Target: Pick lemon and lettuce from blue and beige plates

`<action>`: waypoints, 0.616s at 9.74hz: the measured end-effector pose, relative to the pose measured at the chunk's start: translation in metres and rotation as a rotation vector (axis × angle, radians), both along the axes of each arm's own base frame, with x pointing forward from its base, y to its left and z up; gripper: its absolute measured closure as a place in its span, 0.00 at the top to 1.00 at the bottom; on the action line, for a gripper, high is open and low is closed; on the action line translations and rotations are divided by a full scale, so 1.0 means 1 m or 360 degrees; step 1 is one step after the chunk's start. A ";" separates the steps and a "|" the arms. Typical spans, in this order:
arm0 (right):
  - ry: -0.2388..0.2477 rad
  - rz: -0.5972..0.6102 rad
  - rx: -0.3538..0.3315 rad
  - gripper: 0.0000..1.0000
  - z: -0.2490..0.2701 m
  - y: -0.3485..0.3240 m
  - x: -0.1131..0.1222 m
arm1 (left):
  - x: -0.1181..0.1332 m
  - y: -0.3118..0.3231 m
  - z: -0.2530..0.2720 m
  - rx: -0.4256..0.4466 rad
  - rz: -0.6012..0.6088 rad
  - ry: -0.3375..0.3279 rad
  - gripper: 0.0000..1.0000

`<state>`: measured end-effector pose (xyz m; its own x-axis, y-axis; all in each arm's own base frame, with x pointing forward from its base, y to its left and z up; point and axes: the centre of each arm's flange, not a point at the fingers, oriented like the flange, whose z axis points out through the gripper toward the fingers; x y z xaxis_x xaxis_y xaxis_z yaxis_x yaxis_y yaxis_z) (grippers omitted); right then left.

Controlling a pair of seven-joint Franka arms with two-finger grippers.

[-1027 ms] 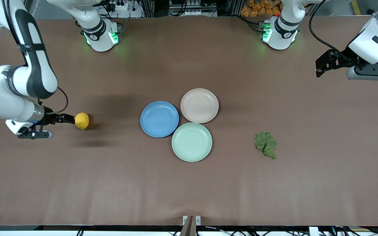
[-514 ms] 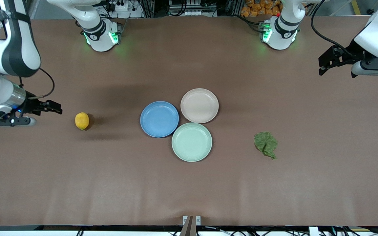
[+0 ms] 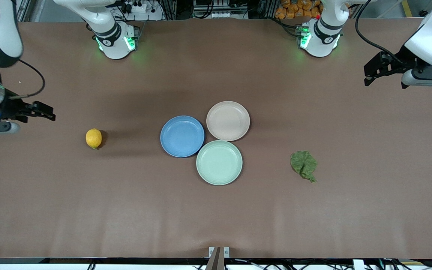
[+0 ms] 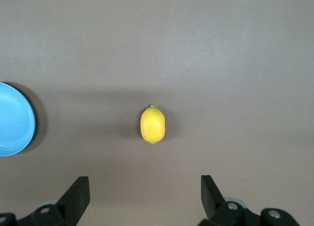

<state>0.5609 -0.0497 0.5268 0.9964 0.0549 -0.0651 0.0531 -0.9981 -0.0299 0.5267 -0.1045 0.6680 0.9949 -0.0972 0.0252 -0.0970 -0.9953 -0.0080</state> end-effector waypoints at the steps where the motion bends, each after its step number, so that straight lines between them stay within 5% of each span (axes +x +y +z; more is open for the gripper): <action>1: 0.0000 0.0001 -0.0007 1.00 0.016 -0.001 -0.001 | 0.000 0.000 0.000 0.0000 0.0000 0.0001 1.00; 6: -0.0123 0.0000 -0.0024 1.00 0.095 -0.004 -0.011 | -0.001 0.000 0.000 0.0001 0.0000 0.0007 1.00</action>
<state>0.5495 -0.0533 0.6213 0.9984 0.0545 0.0115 0.0547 -0.9984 -0.0109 0.5259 -0.1043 0.6684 0.9951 -0.0971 0.0210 -0.0969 -0.9953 -0.0085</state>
